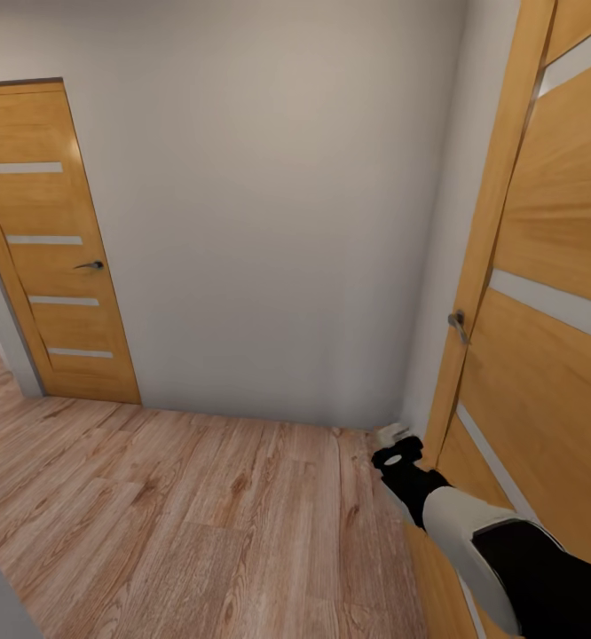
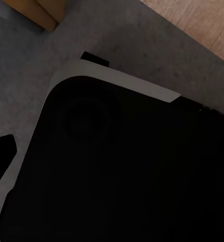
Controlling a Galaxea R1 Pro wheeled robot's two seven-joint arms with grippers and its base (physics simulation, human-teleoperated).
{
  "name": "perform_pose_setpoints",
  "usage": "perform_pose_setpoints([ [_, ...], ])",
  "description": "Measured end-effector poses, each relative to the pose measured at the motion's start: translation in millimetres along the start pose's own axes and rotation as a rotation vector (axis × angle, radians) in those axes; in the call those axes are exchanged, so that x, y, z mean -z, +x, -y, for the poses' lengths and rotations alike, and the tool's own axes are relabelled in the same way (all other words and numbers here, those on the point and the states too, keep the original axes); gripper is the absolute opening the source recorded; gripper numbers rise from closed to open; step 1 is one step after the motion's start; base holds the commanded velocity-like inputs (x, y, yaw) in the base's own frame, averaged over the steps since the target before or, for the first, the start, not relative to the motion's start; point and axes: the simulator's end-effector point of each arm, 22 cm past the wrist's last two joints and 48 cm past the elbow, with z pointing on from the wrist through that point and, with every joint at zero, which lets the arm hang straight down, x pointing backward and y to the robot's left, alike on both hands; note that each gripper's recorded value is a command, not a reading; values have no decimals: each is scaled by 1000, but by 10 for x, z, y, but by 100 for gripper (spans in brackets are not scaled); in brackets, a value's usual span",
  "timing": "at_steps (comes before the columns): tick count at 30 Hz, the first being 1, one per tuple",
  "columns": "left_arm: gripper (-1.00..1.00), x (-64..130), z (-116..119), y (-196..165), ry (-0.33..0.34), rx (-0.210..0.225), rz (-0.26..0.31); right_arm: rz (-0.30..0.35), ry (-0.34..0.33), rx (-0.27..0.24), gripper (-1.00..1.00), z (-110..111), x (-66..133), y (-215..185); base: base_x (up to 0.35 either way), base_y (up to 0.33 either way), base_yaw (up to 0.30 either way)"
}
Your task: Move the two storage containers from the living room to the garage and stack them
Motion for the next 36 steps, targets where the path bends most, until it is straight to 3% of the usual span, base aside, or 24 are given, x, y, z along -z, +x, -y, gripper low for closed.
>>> perform_pose_setpoints([
  [5, 100, 0, 6, 3, 2, -1, -1, -139, -65, -2, 100, -255, 42, 839, 0, 0, 0],
  [7, 100, 0, 9, 4, 2, -1, -1, -268, -125, 16, 100, -525, 218, 1808, 0, 0, 0],
  [8, 100, 0, 7, 3, 2, -1, -1, -285, -135, 22, 100, -553, 250, 1943, 0, 0, 0],
  [10, 100, 0, 10, 4, 2, -1, -1, -370, -195, 37, 100, -777, 478, 2606, 0, 0, 0],
  [13, 100, 0, 9, 4, 2, 0, -1, -429, -261, 47, 100, -994, 707, 3077, 0, 0, 0],
  [16, 100, 0, 9, 5, 1, 0, -1, -508, -340, 57, 100, -1260, 1085, 3704, 0, 0, 0],
  [20, 100, 0, 2, 2, 0, 0, 0, -641, -429, 80, 100, -1557, 1814, 4662, 0, 0, 0],
  [22, 100, 0, 0, 1, 0, 0, 0, -663, -445, 86, 100, -1607, 1968, 4829, 0, 0, 0],
  [24, 100, 0, -2, 0, 0, 0, 0, -677, -473, 77, 100, -1731, 2261, 5097, 0, 0, 0],
  [27, 100, 0, 0, 1, 0, 0, 0, -629, -497, 23, 100, -1893, 2549, 5279, 0, 0, 0],
  [30, 100, 0, 6, 4, 1, -1, -1, -606, -501, -2, 100, -1920, 2686, 5379, 0, 0, 0],
  [36, 100, 0, 10, 5, 2, -4, -1, -597, -507, -14, 100, -1931, 2719, 5396, 0, 0, 0],
])
